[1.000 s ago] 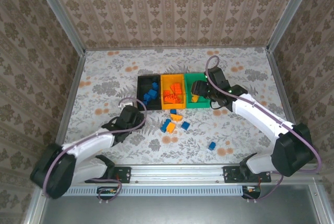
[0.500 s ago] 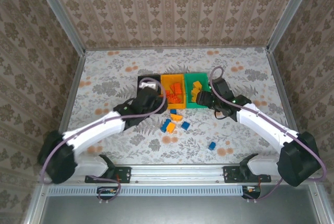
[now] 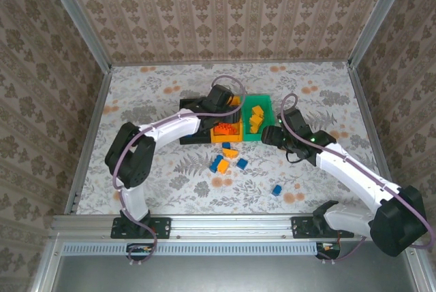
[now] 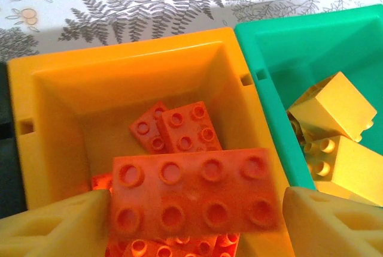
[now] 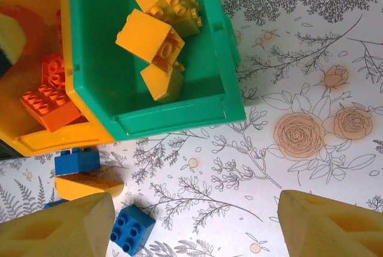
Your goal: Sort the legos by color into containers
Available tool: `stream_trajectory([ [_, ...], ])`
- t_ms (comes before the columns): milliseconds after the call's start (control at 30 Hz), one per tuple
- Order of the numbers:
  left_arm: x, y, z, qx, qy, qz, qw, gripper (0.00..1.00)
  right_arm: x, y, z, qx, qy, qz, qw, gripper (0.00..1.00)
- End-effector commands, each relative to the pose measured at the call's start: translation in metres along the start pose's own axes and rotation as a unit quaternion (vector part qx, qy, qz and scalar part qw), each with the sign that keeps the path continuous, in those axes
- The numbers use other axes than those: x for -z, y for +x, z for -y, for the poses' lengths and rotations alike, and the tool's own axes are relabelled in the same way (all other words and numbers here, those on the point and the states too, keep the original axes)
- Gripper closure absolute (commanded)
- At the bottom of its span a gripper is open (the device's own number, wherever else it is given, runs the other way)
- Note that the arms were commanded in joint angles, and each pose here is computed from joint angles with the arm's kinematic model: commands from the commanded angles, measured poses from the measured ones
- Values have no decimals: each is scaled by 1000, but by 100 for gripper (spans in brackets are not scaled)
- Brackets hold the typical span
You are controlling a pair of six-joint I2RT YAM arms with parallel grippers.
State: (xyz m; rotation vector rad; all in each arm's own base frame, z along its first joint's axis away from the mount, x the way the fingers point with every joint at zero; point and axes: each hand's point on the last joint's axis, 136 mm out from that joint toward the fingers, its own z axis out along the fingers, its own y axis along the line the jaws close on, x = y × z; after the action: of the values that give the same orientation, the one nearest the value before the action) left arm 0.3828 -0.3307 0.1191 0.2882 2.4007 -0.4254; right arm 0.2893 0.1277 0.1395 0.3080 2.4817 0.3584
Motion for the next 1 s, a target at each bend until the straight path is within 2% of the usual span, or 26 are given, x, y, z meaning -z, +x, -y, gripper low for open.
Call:
stream_trajectory([
  [0,8,-10,8,-9,9,2,1000,13,4,21,7,7,3,-40,999,25],
  [67,15,-15,10,-6,14,10,1000,6,5,29,8,7,2,-57,998,25],
  [167,35,-22,17,-6,29,29,999,1,6,44,14,8,7,-85,996,25],
  [333,78,-16,34,-21,59,60,996,0,10,81,27,15,20,-156,988,25],
  [533,115,26,29,-28,66,68,995,0,17,141,42,34,54,-267,961,26],
  [733,132,70,4,-10,64,65,996,0,21,186,42,65,86,-346,932,26],
  [833,136,87,-10,0,54,57,997,0,15,193,44,72,102,-359,925,27],
  [967,140,106,-28,17,44,58,997,0,6,187,41,79,107,-348,928,29],
])
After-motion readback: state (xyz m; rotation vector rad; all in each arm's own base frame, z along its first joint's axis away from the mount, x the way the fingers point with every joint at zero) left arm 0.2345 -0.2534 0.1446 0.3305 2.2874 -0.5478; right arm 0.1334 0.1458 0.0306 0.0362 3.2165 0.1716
